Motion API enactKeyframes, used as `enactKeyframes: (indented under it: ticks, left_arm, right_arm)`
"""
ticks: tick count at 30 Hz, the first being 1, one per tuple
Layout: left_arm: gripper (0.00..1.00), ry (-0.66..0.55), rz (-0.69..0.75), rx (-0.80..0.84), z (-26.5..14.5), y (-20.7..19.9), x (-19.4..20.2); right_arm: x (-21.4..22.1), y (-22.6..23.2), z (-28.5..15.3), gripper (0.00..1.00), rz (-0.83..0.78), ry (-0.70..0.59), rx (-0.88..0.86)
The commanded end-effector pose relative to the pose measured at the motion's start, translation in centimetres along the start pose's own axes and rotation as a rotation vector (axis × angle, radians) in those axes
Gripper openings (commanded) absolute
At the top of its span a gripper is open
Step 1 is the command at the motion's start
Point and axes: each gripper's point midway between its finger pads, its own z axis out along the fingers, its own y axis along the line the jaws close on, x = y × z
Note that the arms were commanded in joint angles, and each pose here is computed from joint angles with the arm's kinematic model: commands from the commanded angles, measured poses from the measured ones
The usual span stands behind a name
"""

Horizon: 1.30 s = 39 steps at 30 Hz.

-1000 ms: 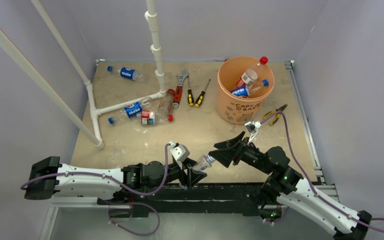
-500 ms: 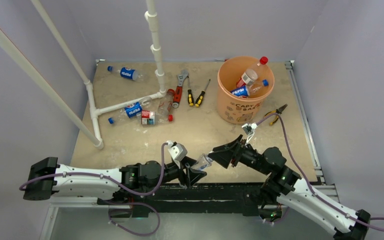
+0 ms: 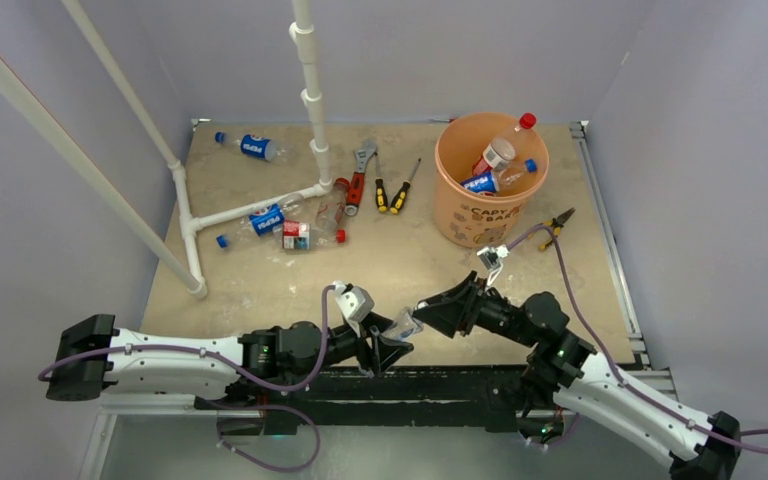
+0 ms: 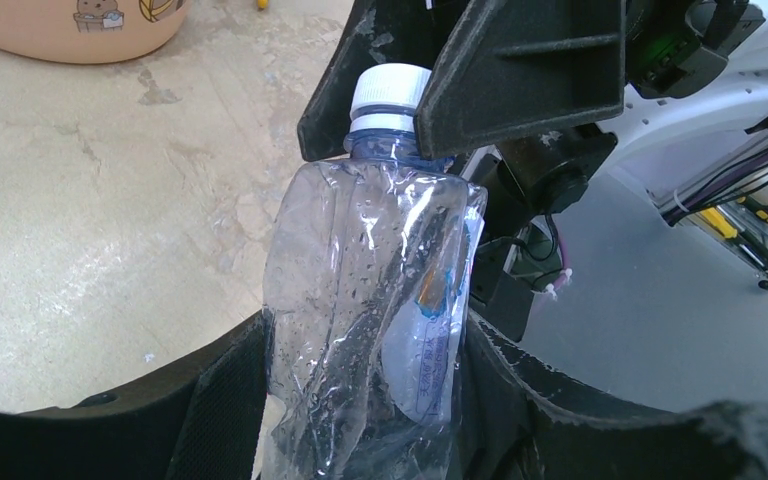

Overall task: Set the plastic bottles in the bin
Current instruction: Pick up the plastic bottle from the corner of the board, then place the plastic bottle in the trash bin.

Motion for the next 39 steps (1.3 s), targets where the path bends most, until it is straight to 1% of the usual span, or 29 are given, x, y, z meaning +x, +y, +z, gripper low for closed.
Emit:
enactKeyframes:
  ticks: [1,2,3,4,5,6,9,10,13,16,18,20,23,27,29,31,35,39]
  left_arm:
    - [0.39,-0.064,-0.010,0.039,0.2,-1.1,-1.9]
    - [0.39,-0.065,-0.013,0.038,0.2,-1.1,-1.9]
    - [0.39,-0.062,-0.014,0.037,0.2,-1.0,-1.8]
    - [0.40,-0.059,-0.018,0.037,0.2,-1.0,-1.7]
    - [0.45,-0.057,-0.021,0.035,0.2,-1.0,-1.7]
    - [0.54,-0.053,-0.022,0.032,0.2,-0.9,-1.6]
    - [0.77,-0.059,-0.039,-0.025,0.1,0.0,-1.8]
    - [0.82,-0.071,-0.052,-0.057,-0.1,0.5,-2.1]
    - [0.92,-0.135,-0.093,-0.174,-1.4,2.9,-3.4]
    - [0.97,-0.214,-0.137,-0.229,-3.5,4.4,-4.8]
    - [0.99,-0.280,-0.180,-0.246,-5.1,5.2,-6.0]
    - [0.99,-0.320,-0.212,-0.249,-6.1,5.7,-6.6]
    - [0.99,-0.357,-0.245,-0.231,-7.1,5.9,-6.9]
    - [0.99,-0.346,-0.253,-0.223,-7.0,5.9,-6.5]
    - [0.99,-0.327,-0.245,-0.231,-6.7,5.8,-6.2]
    - [0.99,-0.305,-0.233,-0.236,-6.2,5.6,-6.1]
    - [0.99,-0.259,-0.199,-0.257,-5.2,5.3,-5.8]
    - [0.99,-0.232,-0.181,-0.267,-4.5,5.2,-5.3]
  right_arm:
    - [0.2,1.0,0.0,0.46,-0.009,0.013,-0.056]
    - [0.2,1.0,-0.1,0.39,-0.010,0.011,-0.059]
    - [0.2,1.2,-0.2,0.30,-0.010,0.009,-0.065]
    - [0.2,1.3,-0.2,0.19,-0.011,0.009,-0.070]
    - [0.1,1.3,-0.2,0.01,-0.011,0.009,-0.069]
    - [0.1,1.2,-0.2,0.00,-0.011,0.011,-0.060]
    - [-0.9,1.8,-0.5,0.00,-0.044,-0.010,-0.050]
    - [-1.5,2.1,-0.6,0.00,-0.066,-0.025,-0.038]
    - [-5.1,4.2,-1.4,0.00,-0.155,-0.098,0.002]
    - [-9.6,6.4,-2.6,0.00,-0.268,-0.168,0.106]
    - [-13.0,7.3,-3.7,0.00,-0.325,-0.229,0.211]
    - [-15.9,8.3,-4.9,0.00,-0.355,-0.295,0.283]
    - [-21.0,10.3,-7.1,0.00,-0.403,-0.473,0.358]
    - [-27.0,11.7,-9.7,0.00,-0.417,-0.697,0.502]
    - [-28.9,10.9,-10.5,0.00,-0.429,-0.767,0.618]
    - [-30.5,9.9,-10.5,0.00,-0.457,-0.815,0.740]
    - [-32.0,7.5,-8.3,0.00,-0.537,-0.792,0.963]
    - [-33.9,6.9,-6.6,0.00,-0.586,-0.811,1.031]
